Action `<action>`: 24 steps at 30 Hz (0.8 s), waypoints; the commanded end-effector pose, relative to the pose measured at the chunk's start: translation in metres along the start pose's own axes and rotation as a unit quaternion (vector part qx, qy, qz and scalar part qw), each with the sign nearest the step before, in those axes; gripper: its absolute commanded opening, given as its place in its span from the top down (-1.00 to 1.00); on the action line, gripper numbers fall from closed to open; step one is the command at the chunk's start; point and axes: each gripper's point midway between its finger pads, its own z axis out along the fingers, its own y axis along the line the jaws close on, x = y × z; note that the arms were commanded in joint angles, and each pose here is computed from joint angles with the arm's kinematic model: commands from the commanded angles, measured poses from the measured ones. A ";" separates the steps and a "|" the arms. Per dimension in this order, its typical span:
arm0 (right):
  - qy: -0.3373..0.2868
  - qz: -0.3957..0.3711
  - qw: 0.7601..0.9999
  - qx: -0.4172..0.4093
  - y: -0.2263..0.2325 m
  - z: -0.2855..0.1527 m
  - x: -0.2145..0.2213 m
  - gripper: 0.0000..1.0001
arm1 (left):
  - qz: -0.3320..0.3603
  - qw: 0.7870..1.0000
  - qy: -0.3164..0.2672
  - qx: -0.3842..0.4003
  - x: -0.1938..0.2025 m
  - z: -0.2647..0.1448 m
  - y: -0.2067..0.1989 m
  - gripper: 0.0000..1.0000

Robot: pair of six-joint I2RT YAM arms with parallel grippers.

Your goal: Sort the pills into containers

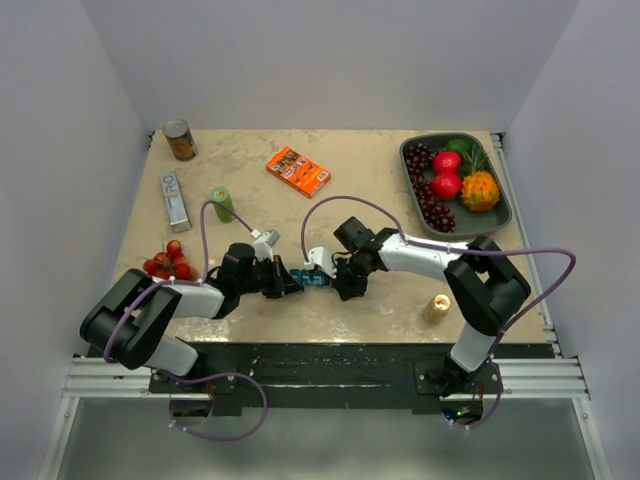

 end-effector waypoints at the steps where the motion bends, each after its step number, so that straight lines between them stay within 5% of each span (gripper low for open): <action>1: 0.023 0.012 0.999 0.038 -0.016 -0.003 0.004 1.00 | 0.022 1.000 -0.019 0.005 -0.007 0.003 -0.001 1.00; 9: -0.056 -0.045 0.997 -0.026 0.016 -0.040 -0.034 1.00 | 0.034 0.998 -0.033 0.030 -0.022 -0.001 -0.020 1.00; 15: -0.120 -0.019 0.992 0.030 -0.018 -0.086 -0.051 1.00 | 0.075 0.993 -0.061 0.064 -0.041 -0.019 -0.051 1.00; 24: -0.086 0.031 0.989 0.120 -0.065 -0.080 -0.041 1.00 | 0.083 0.993 -0.052 0.063 -0.063 0.006 -0.054 1.00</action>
